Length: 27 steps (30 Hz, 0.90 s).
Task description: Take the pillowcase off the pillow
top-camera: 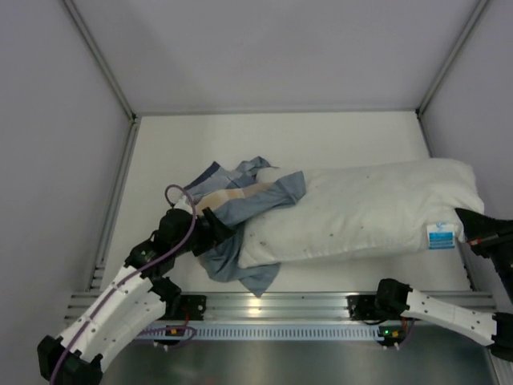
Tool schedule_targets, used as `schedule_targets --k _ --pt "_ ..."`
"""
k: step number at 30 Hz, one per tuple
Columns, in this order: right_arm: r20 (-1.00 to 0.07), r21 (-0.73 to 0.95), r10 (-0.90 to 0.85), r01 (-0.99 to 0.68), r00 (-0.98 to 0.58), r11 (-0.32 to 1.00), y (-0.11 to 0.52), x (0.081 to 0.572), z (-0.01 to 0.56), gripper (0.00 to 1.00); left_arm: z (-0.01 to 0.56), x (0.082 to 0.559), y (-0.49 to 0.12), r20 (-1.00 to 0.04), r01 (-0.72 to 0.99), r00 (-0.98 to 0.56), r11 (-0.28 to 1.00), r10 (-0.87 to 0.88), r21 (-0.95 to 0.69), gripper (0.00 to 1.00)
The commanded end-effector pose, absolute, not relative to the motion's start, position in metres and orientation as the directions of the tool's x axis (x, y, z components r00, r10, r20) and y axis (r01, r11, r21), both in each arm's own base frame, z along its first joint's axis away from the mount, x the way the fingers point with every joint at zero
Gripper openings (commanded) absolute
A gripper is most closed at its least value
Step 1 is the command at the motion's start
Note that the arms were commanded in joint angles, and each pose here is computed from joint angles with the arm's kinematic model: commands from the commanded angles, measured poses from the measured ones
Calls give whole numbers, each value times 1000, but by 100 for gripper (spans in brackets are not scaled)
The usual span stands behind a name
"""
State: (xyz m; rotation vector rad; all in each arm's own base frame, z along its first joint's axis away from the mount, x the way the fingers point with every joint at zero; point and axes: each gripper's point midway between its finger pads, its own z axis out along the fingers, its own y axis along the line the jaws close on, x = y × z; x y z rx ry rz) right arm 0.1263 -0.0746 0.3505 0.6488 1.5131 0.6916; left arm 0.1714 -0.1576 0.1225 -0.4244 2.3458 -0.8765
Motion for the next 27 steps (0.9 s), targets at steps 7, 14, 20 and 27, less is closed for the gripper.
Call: schedule_targets --k 7,14,20,27 --pt "-672 740 736 -95 -83 666 -31 135 378 0 87 258 -227 -310 -106 -793 620 -524 -778 56" --pt "-658 751 751 -111 -55 651 -48 129 389 0 41 305 -196 -335 -292 -736 722 -588 -628 0" --pt "-659 748 752 -92 11 657 -83 122 406 0 67 308 -100 -447 -480 -519 681 -728 -553 0" --pt "-624 774 777 -73 86 629 -125 111 418 0 137 321 -27 -555 -477 -437 705 -708 -525 0"
